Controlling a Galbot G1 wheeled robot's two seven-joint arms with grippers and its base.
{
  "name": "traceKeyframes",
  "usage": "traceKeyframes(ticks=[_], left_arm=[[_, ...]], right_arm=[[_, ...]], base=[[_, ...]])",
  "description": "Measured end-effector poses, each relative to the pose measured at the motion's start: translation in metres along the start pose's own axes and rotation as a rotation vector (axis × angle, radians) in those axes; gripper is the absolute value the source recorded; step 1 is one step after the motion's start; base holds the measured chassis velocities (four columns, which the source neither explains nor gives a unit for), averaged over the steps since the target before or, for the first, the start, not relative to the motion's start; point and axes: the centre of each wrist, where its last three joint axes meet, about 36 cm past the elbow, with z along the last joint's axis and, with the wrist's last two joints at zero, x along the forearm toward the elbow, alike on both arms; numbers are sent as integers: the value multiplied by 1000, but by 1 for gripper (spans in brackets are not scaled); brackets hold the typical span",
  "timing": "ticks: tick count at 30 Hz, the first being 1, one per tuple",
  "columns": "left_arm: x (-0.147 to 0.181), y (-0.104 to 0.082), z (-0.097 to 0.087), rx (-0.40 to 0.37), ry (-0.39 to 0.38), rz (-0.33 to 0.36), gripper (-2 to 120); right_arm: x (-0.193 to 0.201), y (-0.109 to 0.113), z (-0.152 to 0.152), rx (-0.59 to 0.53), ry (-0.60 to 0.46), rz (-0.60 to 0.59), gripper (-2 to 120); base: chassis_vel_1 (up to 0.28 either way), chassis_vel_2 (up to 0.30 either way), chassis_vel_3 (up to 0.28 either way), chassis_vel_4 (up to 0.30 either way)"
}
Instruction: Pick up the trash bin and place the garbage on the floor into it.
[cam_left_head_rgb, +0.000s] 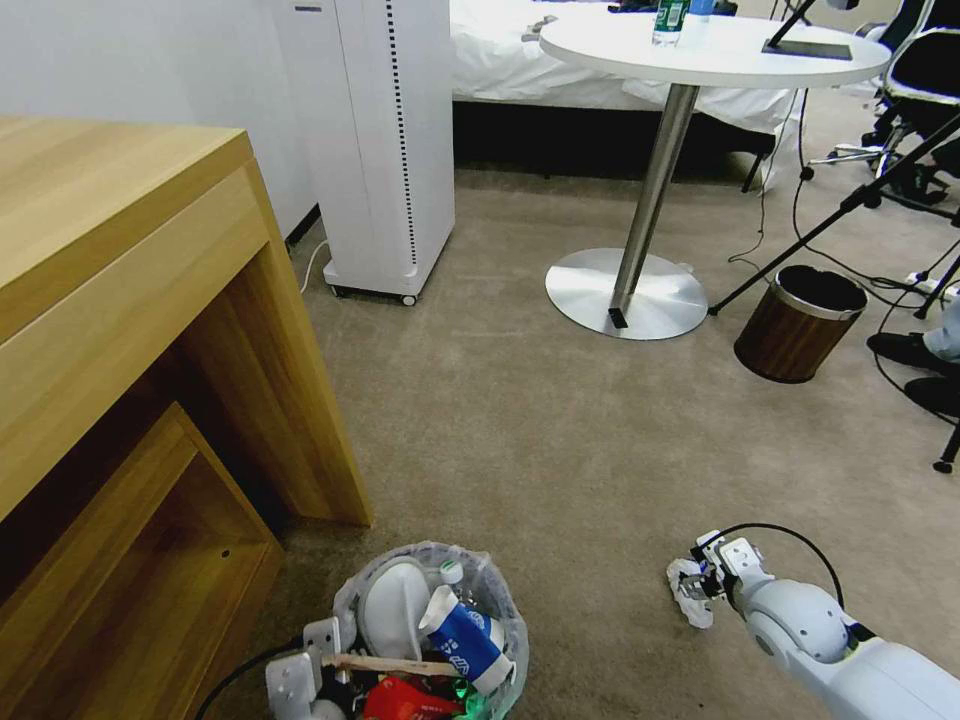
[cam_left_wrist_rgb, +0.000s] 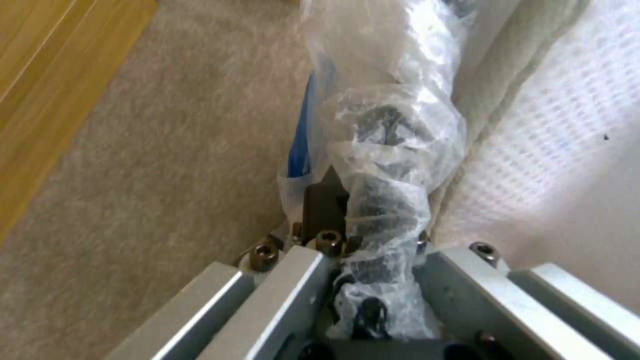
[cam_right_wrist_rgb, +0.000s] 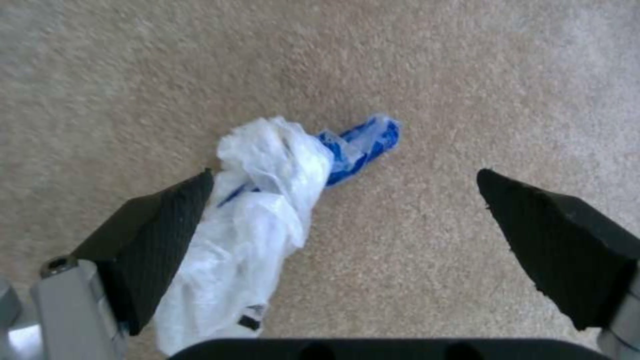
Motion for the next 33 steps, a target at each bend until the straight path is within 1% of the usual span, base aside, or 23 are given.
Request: traceKeyframes(ticks=[2, 3, 7, 11, 12, 16, 19, 24, 28, 33], left_arm=[[0, -1, -9, 21, -10, 8, 0], [0, -1, -9, 21, -10, 8, 0], [0, -1, -26, 57, -33, 20, 0], [1, -2, -32, 70, -39, 31, 0], [1, -2, -32, 70, -39, 31, 0], [3, -5, -33, 81, -32, 46, 0], [4, -7, -33, 87, -28, 48, 0], [8, -7, -34, 91, -27, 57, 0], [14, -6, -44, 110, -46, 76, 0], [15, -7, -40, 102, -36, 74, 0]], right_arm=[[-4, 1, 6, 12, -3, 8, 100], [-4, 1, 6, 12, -3, 8, 100], [-8, 7, 14, 27, -11, 2, 100], [-12, 15, 14, 27, -15, -10, 100], [-12, 15, 14, 27, -15, -10, 100], [-23, 28, 18, 25, 2, -19, 100], [-28, 34, 23, 25, 14, -15, 100], [-30, 37, 30, 27, 23, -14, 100], [-35, 45, 39, 34, 30, -13, 100], [-36, 48, 40, 40, 34, -11, 100]], base=[[0, 0, 0, 0], [0, 0, 0, 0], [0, 0, 0, 0], [0, 0, 0, 0], [0, 0, 0, 0], [0, 0, 0, 0], [0, 0, 0, 0], [0, 0, 0, 0], [0, 0, 0, 0], [0, 0, 0, 0]])
